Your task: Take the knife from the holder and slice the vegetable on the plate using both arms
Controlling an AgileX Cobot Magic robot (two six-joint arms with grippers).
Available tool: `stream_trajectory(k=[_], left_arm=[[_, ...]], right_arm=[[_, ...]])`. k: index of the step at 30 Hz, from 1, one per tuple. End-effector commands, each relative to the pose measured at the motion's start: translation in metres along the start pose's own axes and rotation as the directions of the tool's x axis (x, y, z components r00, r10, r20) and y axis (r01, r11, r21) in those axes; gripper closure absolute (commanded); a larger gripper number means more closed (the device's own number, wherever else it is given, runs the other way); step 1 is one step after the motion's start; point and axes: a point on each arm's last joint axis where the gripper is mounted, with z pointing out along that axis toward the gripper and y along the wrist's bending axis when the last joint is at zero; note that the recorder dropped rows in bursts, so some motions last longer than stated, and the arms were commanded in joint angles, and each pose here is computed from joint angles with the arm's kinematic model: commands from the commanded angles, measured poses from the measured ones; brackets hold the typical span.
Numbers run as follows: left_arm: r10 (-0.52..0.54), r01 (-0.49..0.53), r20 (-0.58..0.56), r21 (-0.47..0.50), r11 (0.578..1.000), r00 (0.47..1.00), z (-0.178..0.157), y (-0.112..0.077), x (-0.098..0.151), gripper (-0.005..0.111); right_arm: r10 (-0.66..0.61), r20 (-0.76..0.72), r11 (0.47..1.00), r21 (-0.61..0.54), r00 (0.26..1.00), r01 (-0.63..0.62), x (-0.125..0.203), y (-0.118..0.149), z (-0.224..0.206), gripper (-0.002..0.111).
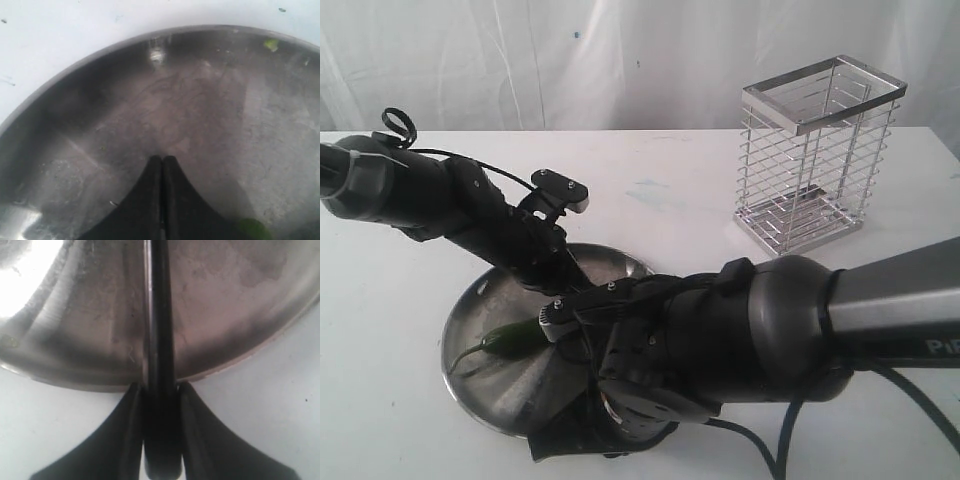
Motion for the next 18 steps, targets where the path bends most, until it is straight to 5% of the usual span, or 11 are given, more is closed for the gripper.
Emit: stream_trajectory(k=[1, 7, 18], left_arm=[[0.036, -0.034, 0.062, -0.033, 0.999, 0.997, -0.025, -0.001, -0.01, 0.107], [0.033, -0.03, 0.113, -0.027, 0.999, 0.993, -0.05, -0.006, -0.021, 0.107], [0.021, -0.021, -0.023, 0.033, 0.999, 1.0, -0.013, -0.005, 0.002, 0.107]], right_arm=[[0.006, -0.019, 1.0, 0.019, 1.0, -0.006, 0.002, -0.002, 0.004, 0.108], [0.006, -0.018, 1.0, 0.018, 1.0, -0.006, 0.002, -0.002, 0.004, 0.108], [0.01, -0.02, 1.0, 0.016, 1.0, -0.009, 0.002, -0.001, 0.004, 0.108]])
